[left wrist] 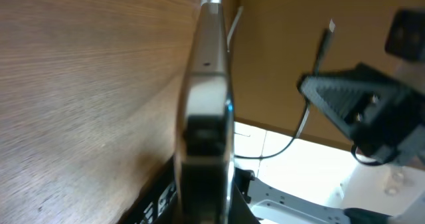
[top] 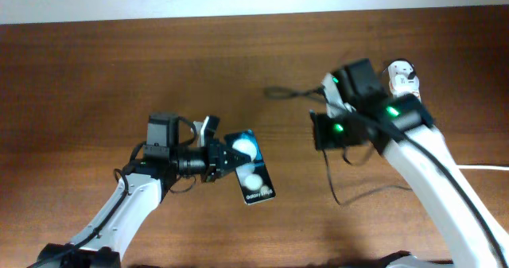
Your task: Plug charger to phone and switch on socket
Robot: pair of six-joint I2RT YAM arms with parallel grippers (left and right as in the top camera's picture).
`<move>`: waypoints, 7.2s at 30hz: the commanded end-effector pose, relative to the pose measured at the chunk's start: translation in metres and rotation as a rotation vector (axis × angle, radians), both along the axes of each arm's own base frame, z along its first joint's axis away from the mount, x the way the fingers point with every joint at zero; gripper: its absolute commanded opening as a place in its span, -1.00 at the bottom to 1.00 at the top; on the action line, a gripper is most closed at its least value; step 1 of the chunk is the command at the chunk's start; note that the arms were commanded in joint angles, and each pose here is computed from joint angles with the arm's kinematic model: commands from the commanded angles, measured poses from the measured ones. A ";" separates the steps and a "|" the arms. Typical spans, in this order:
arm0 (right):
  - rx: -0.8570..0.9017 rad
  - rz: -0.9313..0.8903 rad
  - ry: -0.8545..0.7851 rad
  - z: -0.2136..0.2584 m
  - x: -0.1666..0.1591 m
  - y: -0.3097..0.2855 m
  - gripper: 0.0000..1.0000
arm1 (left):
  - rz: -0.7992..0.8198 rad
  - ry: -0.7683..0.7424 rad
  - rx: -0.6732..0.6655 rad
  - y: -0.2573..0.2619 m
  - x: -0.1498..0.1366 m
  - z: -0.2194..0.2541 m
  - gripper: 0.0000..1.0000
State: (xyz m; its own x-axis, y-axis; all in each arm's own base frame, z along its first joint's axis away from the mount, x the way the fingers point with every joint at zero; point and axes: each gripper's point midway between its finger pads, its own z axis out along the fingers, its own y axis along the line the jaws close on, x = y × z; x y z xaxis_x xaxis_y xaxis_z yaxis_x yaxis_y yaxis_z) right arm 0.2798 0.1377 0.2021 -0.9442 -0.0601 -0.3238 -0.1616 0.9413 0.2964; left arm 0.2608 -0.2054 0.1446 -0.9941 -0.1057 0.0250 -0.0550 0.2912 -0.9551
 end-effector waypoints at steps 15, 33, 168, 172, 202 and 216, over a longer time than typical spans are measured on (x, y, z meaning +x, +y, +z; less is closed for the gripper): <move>0.045 0.261 -0.110 -0.006 -0.128 0.099 -0.92 | 0.132 -0.030 -0.264 0.062 0.058 0.082 -1.00; 0.016 0.312 -0.201 -0.035 -0.085 0.149 -0.92 | 0.048 -0.131 -0.256 0.054 0.083 0.051 -1.00; 0.010 0.039 -0.459 0.060 -0.115 0.008 0.97 | -0.142 -0.235 0.619 -0.067 0.146 -0.035 -1.00; 0.010 0.039 -0.459 0.060 -0.115 0.008 0.97 | -0.185 -0.166 0.646 -0.073 0.139 -0.070 -1.00; 0.010 0.039 -0.459 0.060 -0.115 0.008 0.97 | -0.290 0.089 0.661 -0.068 0.101 -0.173 -0.92; 0.010 0.039 -0.459 0.060 -0.115 0.008 0.97 | -0.288 0.092 0.681 -0.065 0.101 -0.175 -0.28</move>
